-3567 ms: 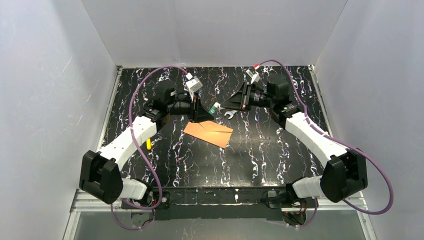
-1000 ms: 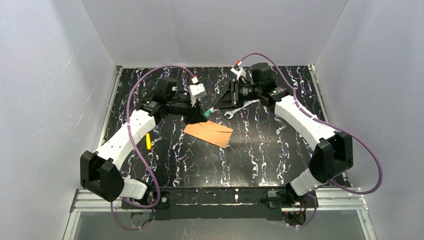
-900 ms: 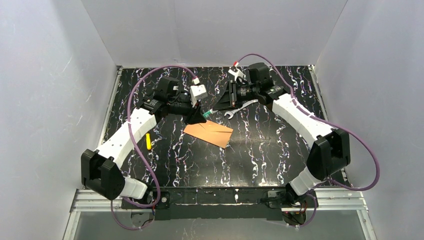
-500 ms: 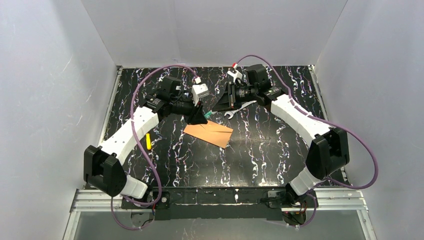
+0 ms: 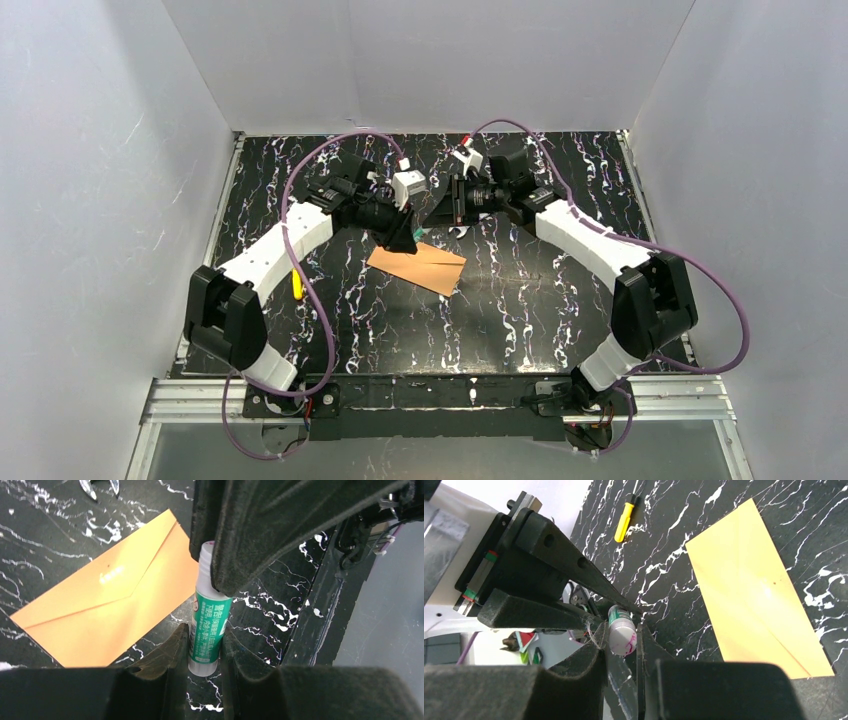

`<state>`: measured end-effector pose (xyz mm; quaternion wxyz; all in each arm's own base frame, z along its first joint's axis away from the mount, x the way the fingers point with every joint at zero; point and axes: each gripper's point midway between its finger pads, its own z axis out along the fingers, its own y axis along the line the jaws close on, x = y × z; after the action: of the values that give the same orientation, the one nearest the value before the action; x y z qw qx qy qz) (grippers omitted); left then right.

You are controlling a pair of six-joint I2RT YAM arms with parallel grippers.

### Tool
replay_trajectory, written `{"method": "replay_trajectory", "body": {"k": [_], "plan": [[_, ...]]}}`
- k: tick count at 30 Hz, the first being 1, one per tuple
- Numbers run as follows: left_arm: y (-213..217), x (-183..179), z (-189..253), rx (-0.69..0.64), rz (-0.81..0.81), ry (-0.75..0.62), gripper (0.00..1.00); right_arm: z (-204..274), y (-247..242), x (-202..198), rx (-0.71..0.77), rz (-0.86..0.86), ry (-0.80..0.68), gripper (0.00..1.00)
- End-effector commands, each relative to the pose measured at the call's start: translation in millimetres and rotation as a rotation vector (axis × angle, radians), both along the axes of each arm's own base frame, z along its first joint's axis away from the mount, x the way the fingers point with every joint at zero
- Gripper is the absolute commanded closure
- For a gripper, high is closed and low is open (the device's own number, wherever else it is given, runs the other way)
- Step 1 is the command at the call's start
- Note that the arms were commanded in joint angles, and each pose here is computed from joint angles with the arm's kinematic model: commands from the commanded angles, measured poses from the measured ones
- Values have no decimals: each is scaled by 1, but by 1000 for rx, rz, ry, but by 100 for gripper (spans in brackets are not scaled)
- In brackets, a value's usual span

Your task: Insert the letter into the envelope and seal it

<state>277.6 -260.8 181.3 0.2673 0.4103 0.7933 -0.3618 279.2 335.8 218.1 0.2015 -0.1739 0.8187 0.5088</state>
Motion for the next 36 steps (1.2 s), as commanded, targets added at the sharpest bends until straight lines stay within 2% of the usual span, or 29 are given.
{"method": "replay_trajectory", "body": {"k": [1,10,16,22,26,31,34,36], "plan": [[-27,98,164,-308,143,-577,100,-65,8,-142,-142,347,399,99],[-27,113,188,-372,192,-622,100,-95,-1,-164,-191,374,439,99],[-33,117,223,-416,91,-716,100,-107,-5,-174,-184,405,488,99],[-48,89,233,-526,-88,-706,100,-103,5,-171,-150,418,494,99],[-43,83,211,-508,-67,-659,100,-92,12,-155,-140,377,453,99],[-25,69,162,-461,-6,-538,100,-43,16,-84,-77,170,277,99],[-12,57,118,-416,44,-430,100,-8,13,-38,-30,24,163,83],[-3,46,86,-376,76,-348,100,19,15,-14,42,-57,104,60]]}}
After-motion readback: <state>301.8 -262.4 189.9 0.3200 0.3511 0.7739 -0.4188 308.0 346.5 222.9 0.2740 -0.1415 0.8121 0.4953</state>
